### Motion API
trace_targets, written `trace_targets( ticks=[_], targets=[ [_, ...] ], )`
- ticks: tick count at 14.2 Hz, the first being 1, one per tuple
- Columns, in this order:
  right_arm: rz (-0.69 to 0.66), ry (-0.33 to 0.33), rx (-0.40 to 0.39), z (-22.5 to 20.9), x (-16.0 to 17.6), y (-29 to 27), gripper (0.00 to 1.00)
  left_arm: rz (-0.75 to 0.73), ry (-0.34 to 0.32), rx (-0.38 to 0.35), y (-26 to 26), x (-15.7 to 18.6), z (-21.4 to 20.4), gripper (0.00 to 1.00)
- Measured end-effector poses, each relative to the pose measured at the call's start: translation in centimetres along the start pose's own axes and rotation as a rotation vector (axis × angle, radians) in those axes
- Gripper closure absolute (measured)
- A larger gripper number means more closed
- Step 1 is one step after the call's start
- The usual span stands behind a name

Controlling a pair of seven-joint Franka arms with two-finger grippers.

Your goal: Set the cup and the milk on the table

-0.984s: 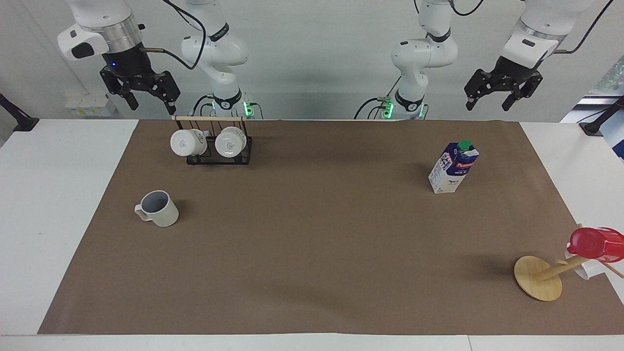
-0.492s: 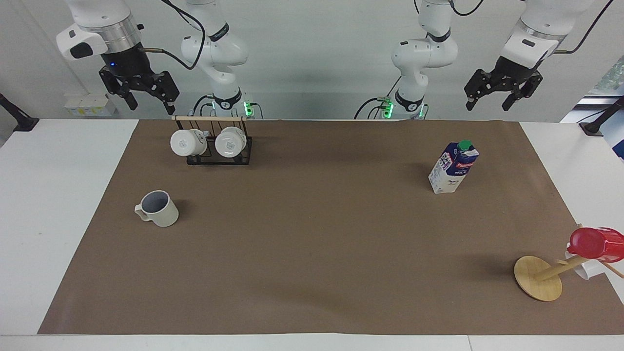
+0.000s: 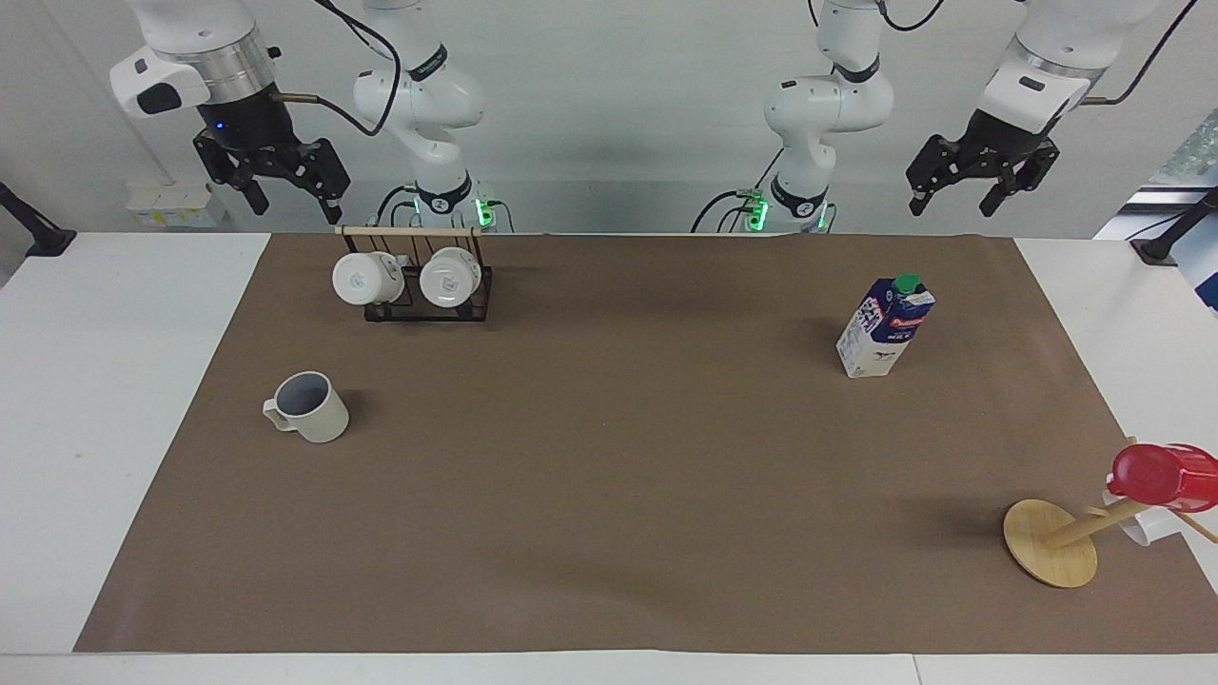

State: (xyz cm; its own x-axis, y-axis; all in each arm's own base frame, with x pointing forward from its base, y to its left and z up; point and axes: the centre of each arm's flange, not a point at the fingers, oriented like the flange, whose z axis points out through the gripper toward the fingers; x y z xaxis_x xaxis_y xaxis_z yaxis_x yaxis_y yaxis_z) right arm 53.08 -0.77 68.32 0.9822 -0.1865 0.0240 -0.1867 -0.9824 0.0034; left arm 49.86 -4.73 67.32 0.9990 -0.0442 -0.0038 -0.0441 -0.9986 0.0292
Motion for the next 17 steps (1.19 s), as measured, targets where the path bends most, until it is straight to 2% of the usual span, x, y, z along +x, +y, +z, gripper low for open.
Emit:
trace_targets(
  ticks=[17],
  targets=[
    [0.025,0.001,0.0,0.1,0.2,1.3,0.0,0.0,0.0,0.0,0.0,0.0,0.0,0.0]
  ],
)
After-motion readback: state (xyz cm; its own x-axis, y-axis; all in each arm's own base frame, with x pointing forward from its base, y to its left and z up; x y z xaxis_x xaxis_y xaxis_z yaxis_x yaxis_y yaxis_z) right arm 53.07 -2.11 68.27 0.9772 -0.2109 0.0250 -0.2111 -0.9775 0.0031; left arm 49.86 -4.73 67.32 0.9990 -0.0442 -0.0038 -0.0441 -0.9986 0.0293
